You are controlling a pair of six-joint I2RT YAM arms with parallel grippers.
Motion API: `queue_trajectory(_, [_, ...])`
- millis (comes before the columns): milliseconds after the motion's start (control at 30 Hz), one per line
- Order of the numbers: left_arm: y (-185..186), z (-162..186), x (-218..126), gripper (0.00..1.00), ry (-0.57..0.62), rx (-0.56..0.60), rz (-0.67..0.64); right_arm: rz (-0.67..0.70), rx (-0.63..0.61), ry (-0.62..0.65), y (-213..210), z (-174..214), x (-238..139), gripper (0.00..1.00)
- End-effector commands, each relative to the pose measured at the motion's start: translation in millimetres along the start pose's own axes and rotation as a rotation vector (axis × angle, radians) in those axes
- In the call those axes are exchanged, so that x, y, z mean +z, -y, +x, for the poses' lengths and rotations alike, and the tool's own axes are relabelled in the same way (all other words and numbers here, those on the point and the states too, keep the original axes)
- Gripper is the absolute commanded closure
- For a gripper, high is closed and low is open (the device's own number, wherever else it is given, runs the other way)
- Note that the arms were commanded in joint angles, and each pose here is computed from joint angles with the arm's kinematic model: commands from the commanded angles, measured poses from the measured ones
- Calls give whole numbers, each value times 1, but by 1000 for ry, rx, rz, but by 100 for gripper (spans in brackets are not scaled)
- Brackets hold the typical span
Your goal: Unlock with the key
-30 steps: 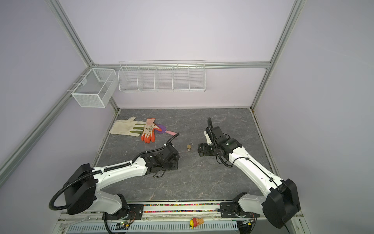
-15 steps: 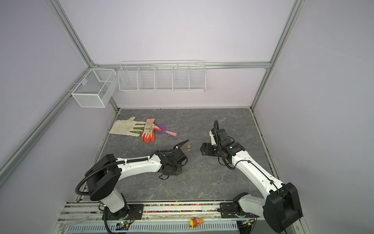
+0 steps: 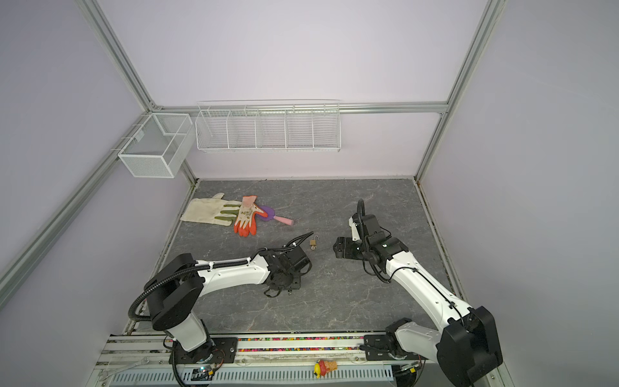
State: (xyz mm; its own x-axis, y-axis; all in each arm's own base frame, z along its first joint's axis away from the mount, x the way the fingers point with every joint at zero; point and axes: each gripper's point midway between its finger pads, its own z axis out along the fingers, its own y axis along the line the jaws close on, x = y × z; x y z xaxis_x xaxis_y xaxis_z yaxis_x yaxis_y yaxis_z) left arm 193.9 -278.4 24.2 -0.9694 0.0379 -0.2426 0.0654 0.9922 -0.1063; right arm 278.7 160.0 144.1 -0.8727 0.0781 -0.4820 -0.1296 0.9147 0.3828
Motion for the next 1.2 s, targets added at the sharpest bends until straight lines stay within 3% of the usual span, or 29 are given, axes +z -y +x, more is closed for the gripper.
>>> queue_trajectory(0, [9, -17, -24, 37, 59, -19, 13, 10, -11, 64, -2, -17, -15, 17])
queue_trajectory(100, [10, -41, -59, 29, 147, -8, 14, 79, -20, 138, 11, -32, -26, 16])
queue_trajectory(233, [-18, -94, -119, 5, 344, -17, -27, 272, 30, 290, 56, -64, -49, 3])
queue_trajectory(267, [-34, -110, -133, 1, 400, -34, -48, 338, 65, 334, 73, -72, -57, 2])
queue_trajectory(333, [-69, -141, -155, 0, 509, -78, -99, 461, 122, 415, 105, -82, -69, 11])
queue_trajectory(400, [-117, -167, -173, 0, 636, -138, -198, 603, 141, 493, 139, -85, -74, 11])
queue_trajectory(533, [-207, -190, -185, 0, 764, -288, -348, 787, 169, 561, 194, -83, -67, 11])
queue_trajectory(600, [-261, -193, -186, 1, 821, -356, -492, 838, 135, 572, 210, -82, -54, 11])
queue_trajectory(700, [-309, -199, -173, 0, 876, -357, -581, 829, 69, 555, 222, -87, -27, 11])
queue_trajectory(800, [-335, -199, -159, 0, 927, -377, -608, 768, -14, 537, 220, -96, 2, 11])
queue_trajectory(967, [-322, -211, -150, 0, 1151, -266, -498, 660, -131, 547, 208, -109, 21, 10])
queue_trajectory(1167, [-301, -221, -141, 1, 1146, -168, -379, 484, -251, 718, 182, -85, 20, 11])
